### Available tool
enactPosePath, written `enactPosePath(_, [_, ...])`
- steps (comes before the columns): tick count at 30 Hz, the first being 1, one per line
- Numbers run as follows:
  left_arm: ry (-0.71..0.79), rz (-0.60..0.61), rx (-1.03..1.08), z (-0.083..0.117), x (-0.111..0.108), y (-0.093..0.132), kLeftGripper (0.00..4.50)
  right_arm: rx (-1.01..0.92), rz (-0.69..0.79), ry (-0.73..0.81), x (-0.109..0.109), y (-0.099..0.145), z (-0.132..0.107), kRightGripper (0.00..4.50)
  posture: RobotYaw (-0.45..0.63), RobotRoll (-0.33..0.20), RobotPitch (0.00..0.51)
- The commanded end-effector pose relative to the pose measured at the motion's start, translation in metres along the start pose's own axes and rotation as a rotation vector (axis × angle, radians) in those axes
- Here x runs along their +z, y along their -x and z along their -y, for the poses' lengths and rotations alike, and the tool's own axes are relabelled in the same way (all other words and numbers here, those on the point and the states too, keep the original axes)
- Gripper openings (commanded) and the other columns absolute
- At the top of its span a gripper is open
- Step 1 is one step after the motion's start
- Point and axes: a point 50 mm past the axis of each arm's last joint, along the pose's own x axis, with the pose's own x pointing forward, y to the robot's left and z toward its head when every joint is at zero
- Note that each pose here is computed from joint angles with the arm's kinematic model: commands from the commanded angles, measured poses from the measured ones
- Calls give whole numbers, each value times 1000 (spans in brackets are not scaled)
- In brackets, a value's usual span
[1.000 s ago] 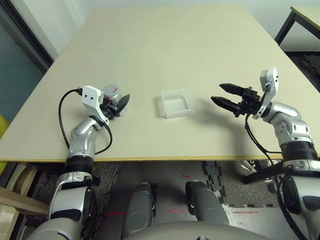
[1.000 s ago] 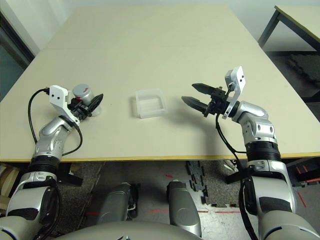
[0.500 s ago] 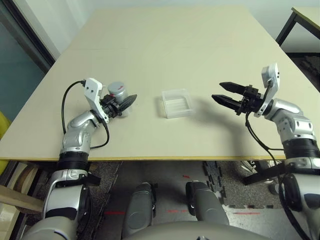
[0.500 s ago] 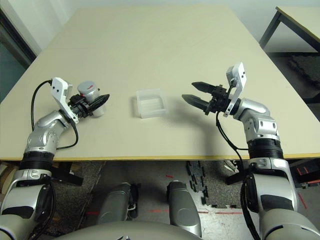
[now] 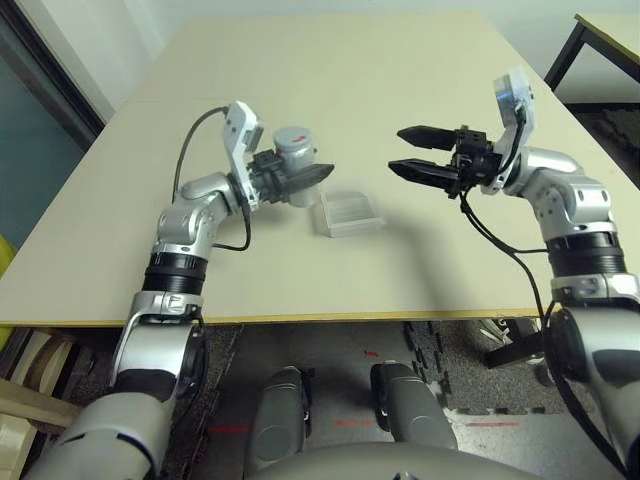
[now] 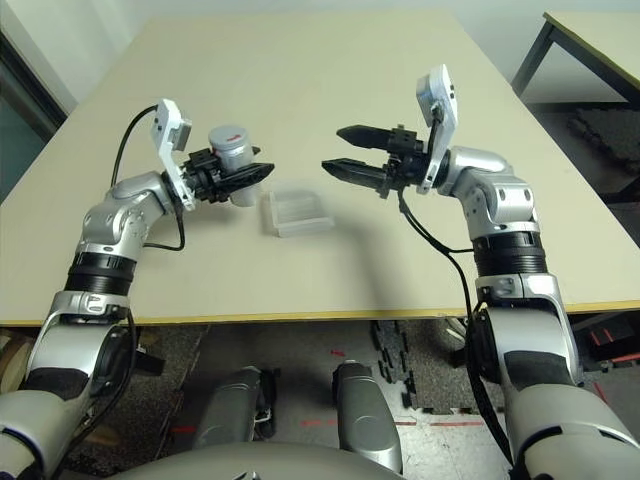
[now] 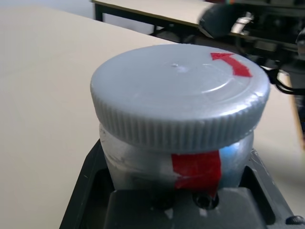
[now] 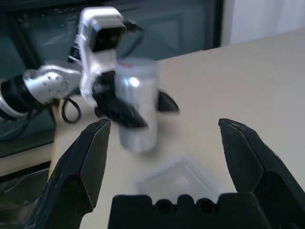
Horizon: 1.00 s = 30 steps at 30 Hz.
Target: Pour the medicine from the bottle into the box.
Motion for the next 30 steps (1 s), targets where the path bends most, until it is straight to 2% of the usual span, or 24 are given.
enactPosePath(1, [-13,-15,-45,3,2,-10,2715,31,-20,5,0,-13,2,4500,-211,0,68])
enactPosePath(10, [-24,-12,-82,7,3,-22,2715,82,-40,2,-2,-34,6,4500,-210,0,66])
enactPosePath(30, [-35,-30,-101,11,-2,-31,2715,172,-24,-18,1,-68,0,4500,-203,0,68])
